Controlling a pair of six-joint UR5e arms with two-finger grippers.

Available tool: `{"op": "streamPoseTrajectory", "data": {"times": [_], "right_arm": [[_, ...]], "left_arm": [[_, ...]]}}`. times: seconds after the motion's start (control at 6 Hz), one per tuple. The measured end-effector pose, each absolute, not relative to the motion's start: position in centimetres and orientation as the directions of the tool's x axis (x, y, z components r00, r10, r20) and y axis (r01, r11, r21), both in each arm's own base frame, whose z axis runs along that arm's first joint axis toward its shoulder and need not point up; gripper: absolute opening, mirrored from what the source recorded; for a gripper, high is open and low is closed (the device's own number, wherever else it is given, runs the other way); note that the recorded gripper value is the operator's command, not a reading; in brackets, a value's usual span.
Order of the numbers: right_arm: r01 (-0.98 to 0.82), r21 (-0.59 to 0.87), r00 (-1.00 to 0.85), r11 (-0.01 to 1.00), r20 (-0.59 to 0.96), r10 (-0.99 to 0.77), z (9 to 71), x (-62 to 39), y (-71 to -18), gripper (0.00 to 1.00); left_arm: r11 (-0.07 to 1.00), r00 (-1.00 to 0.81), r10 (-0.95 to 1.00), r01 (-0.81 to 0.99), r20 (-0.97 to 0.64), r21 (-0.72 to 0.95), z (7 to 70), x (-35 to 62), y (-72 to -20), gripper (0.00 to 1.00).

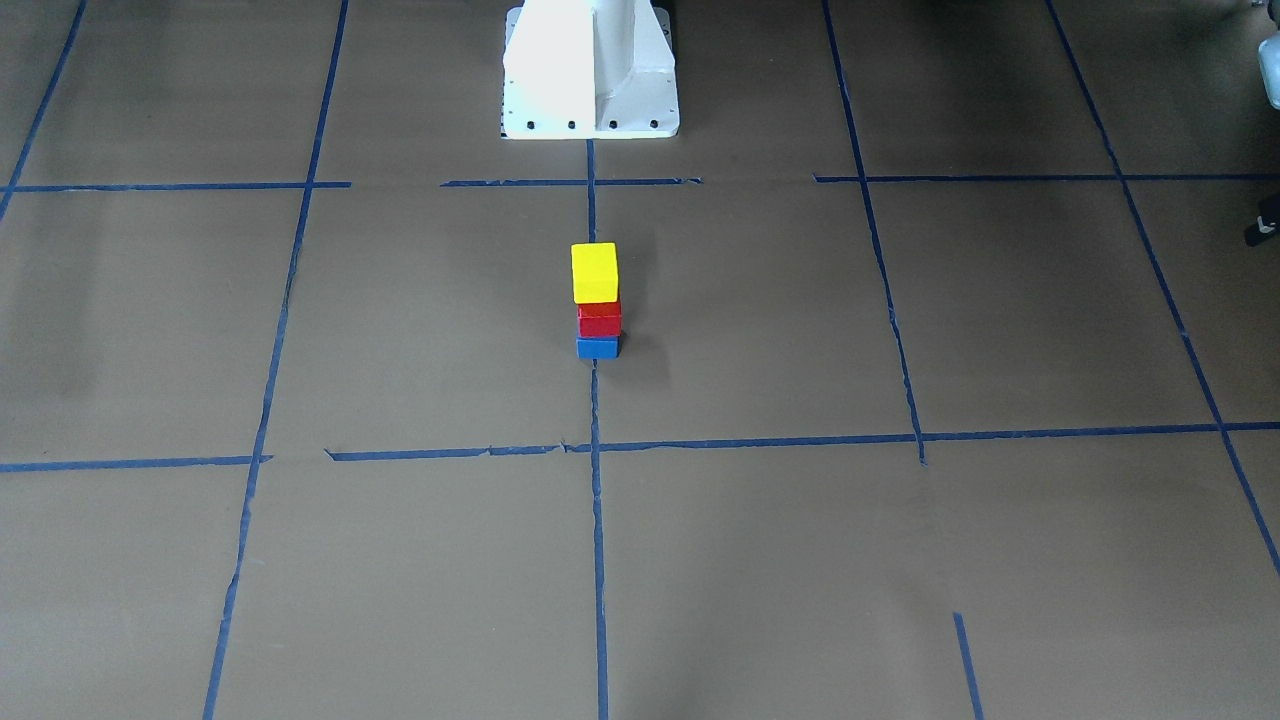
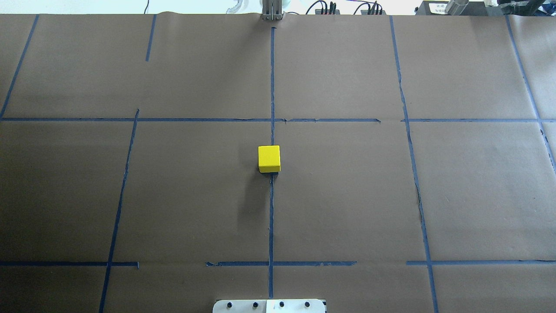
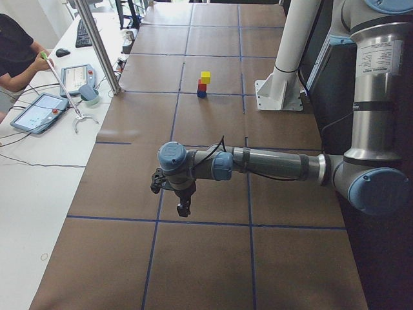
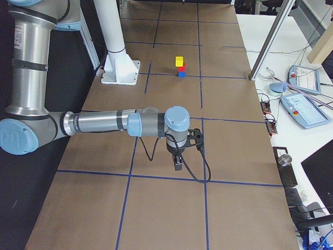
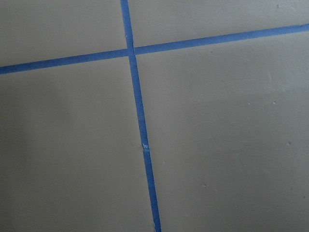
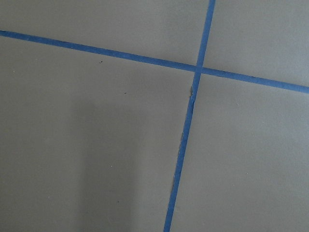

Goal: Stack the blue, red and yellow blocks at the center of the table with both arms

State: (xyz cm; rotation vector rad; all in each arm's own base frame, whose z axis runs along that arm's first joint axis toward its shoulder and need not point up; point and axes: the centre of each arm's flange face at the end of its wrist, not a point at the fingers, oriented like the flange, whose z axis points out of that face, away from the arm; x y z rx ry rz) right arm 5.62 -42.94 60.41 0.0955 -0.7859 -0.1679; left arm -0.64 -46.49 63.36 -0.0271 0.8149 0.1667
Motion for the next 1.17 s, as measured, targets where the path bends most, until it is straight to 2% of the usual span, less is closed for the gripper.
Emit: {"op": "streamPoseTrajectory", "data": {"times": [1.17], "right_arm": [[0.121,0.129,0.694,0.984,0.698,-0.177,61.75,5.59,-42.47,1.00]], "left_arm": [[0.985,0.670,0.151,-0.167,-0.727,0.051,63.83,-0.64,-45.77,1.00]]}}
